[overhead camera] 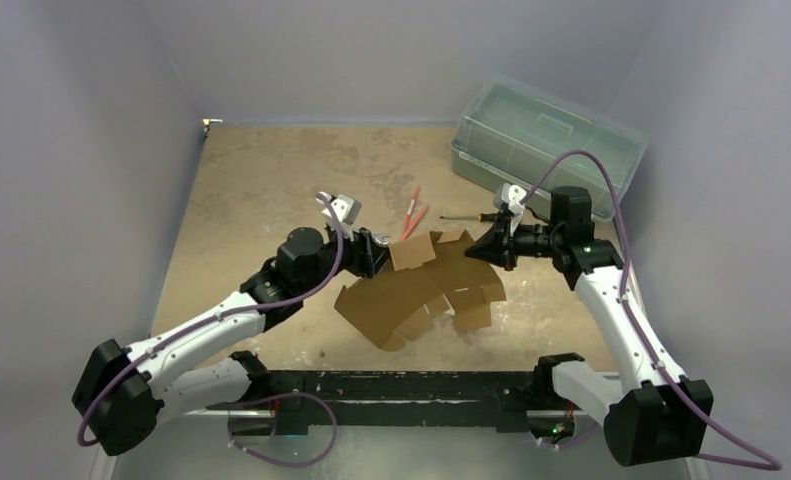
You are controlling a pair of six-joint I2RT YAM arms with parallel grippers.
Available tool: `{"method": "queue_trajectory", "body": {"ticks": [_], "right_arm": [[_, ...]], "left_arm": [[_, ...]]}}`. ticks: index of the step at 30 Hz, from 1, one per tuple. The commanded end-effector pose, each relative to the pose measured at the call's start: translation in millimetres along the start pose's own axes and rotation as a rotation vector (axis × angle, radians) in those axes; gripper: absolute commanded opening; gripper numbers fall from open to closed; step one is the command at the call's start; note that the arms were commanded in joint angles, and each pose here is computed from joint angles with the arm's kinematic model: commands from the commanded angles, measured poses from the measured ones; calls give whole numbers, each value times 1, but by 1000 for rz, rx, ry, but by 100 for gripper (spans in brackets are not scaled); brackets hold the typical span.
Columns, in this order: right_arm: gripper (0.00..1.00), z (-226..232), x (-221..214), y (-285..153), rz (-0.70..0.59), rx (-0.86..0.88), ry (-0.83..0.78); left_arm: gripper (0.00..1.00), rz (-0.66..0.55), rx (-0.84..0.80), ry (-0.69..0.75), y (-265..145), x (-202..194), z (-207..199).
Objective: Fold the paper box
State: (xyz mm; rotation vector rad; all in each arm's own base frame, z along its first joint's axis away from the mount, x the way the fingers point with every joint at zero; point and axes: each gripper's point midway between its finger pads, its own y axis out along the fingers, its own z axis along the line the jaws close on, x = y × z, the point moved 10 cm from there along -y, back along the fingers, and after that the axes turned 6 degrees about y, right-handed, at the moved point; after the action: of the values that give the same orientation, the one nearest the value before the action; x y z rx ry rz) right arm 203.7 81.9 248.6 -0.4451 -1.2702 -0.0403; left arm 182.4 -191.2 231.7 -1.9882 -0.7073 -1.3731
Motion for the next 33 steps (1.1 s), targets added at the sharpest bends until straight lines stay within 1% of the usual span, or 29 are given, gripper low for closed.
{"method": "queue_trajectory", "body": {"ticks": [1, 7, 10, 13, 15, 16, 18, 21, 23, 26, 29, 33], "right_arm": [[0, 0, 9, -1, -24, 9, -25], [0, 0, 9, 0, -23, 15, -21], [0, -1, 8, 0, -22, 15, -19], [0, -1, 8, 0, -21, 16, -18], [0, -1, 7, 1, -18, 11, -15], [0, -2, 7, 1, -16, 5, -11], [0, -4, 7, 1, -14, -6, -2], [0, -7, 6, 2, -14, -21, 11], [0, -8, 7, 3, -23, -25, 21], [0, -10, 8, 4, -30, -38, 30], [0, -13, 7, 4, -33, -69, 36], [0, -19, 7, 1, -45, -114, 64]], "left_arm": [[51, 1, -199, 1, 9, 16, -15], [51, 56, -188, 8, 16, 7, -10], [45, 72, -182, 6, 19, 5, -8], [44, 77, -160, 9, 20, 6, -5], [45, 48, -131, 12, 16, 13, -3], [48, 23, -106, 14, 11, 19, -2], [57, -44, -48, 11, -3, 32, 0], [75, -145, 5, -9, -32, 47, 0], [83, -175, 36, -43, -47, 44, 1], [97, -159, 128, -147, -67, 29, 8], [99, -156, 156, -211, -84, 13, 11], [99, -206, 126, -275, -103, -1, 11]]}}
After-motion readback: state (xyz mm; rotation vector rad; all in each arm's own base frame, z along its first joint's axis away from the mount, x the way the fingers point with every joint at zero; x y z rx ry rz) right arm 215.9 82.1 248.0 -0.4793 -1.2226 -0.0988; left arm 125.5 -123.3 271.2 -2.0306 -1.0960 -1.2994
